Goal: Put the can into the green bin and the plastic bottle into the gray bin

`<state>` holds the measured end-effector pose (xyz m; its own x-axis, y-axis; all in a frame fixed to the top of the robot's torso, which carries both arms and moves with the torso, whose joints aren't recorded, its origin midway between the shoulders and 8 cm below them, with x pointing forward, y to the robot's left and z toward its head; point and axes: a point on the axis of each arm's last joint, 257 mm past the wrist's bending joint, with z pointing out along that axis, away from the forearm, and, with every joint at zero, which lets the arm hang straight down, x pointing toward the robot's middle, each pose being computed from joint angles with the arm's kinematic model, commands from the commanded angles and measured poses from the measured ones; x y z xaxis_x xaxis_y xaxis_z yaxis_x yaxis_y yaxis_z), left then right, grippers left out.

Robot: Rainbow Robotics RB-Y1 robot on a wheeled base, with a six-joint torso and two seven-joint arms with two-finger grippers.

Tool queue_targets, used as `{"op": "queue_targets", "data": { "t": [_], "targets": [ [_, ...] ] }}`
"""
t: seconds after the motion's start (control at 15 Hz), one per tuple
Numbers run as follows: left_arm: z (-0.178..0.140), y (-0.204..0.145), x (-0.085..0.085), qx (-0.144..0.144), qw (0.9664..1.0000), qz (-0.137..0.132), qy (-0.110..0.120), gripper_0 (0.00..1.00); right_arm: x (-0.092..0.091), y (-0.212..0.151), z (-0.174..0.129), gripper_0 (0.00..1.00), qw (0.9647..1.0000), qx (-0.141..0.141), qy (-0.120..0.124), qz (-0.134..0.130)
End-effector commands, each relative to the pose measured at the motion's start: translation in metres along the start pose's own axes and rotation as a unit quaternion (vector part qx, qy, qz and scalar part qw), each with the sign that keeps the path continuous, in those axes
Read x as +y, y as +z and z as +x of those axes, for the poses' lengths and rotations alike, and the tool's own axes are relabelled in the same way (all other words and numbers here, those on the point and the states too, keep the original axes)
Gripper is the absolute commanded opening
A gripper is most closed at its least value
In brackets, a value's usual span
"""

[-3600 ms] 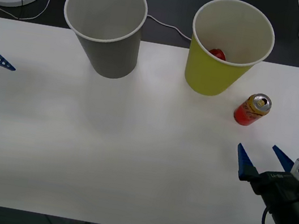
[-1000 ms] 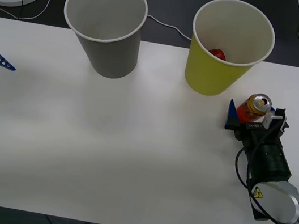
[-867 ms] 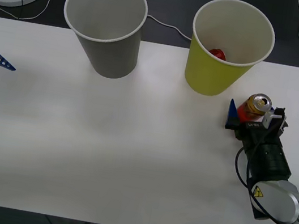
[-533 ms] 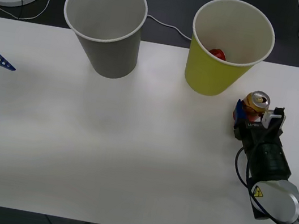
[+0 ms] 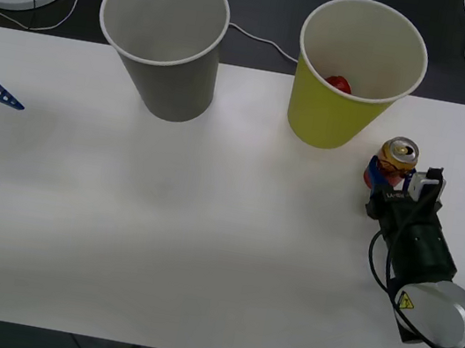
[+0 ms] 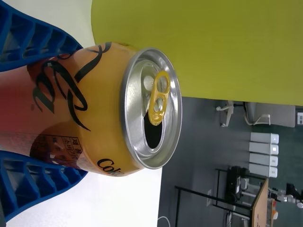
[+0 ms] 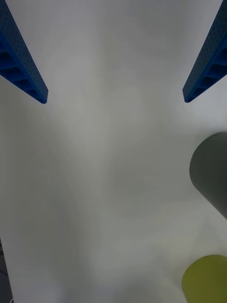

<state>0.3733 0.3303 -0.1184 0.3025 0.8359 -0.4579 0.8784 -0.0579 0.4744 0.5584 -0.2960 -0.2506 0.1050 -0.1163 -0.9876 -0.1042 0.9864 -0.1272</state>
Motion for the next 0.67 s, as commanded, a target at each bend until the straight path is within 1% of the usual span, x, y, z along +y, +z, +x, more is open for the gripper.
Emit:
{"op": "queue_targets", "data": {
  "t": [0.07,0.27,0.4,0.53,0.67],
  "targets": [
    [0.0,0.0,0.0,0.0,1.0,0.0,0.0,1.0,-0.002,-0.01,-0.006,0.0,0.9993,0.016,-0.011,-0.032],
    [0.0,0.0,0.0,0.0,1.0,0.0,0.0,1.0,-0.007,-0.03,-0.017,0.0,0.9968,0.038,-0.022,-0.066],
    [0.0,0.0,0.0,0.0,1.0,0.0,0.0,1.0,-0.011,-0.045,-0.028,0.0,0.9934,0.06,-0.033,-0.091],
    [0.0,0.0,0.0,0.0,1.0,0.0,0.0,1.0,-0.013,-0.06,-0.039,0.0,0.9882,0.087,-0.05,-0.116],
    [0.0,0.0,0.0,0.0,1.0,0.0,0.0,1.0,-0.021,-0.071,-0.052,0.0,0.9815,0.113,-0.077,-0.134]
  ]
}}
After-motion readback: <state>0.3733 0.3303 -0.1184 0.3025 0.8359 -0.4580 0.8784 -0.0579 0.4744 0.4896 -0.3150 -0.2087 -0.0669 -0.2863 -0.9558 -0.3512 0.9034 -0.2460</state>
